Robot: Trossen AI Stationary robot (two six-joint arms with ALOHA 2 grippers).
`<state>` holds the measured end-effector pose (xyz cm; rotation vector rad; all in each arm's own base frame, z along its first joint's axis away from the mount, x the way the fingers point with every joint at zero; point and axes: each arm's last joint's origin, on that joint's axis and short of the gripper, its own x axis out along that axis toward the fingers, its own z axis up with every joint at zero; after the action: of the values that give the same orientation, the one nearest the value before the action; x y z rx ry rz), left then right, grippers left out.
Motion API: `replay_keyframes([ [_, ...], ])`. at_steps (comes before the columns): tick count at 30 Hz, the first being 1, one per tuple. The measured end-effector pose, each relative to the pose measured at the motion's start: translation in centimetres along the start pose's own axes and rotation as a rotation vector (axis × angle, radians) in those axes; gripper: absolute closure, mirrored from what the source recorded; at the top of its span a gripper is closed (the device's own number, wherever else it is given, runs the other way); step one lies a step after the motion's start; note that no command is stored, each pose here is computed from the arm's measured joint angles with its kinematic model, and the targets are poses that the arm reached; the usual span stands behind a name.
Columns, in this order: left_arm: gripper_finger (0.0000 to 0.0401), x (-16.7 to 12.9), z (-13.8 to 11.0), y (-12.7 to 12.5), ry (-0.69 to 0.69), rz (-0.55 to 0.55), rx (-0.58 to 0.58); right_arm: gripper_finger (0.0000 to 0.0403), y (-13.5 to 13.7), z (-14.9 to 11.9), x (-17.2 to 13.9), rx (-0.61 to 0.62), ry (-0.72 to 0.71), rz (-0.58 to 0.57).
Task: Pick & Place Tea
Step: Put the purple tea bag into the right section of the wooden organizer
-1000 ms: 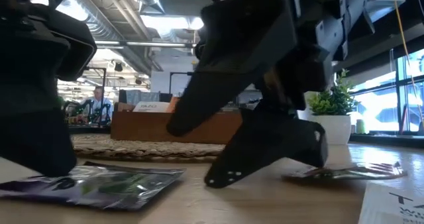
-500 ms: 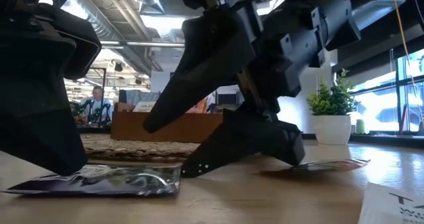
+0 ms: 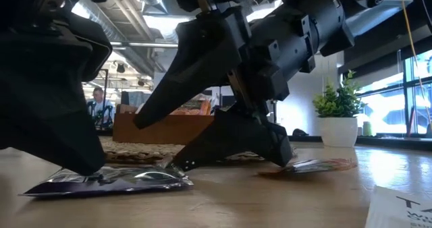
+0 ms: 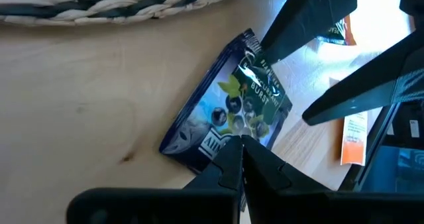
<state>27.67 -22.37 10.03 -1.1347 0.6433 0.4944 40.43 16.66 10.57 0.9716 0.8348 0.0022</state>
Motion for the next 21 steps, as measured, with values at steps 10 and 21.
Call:
replay_keyframes([
  [10,0.0399,0.06,0.10,-0.03,0.003,0.002,0.001,0.0219,-0.30,-0.41,-0.08,0.004,0.079,-0.034],
  [21,0.0399,0.06,0.10,-0.03,-0.001,0.001,0.001,0.0323,-0.47,-0.36,-0.10,-0.044,0.033,-0.066],
])
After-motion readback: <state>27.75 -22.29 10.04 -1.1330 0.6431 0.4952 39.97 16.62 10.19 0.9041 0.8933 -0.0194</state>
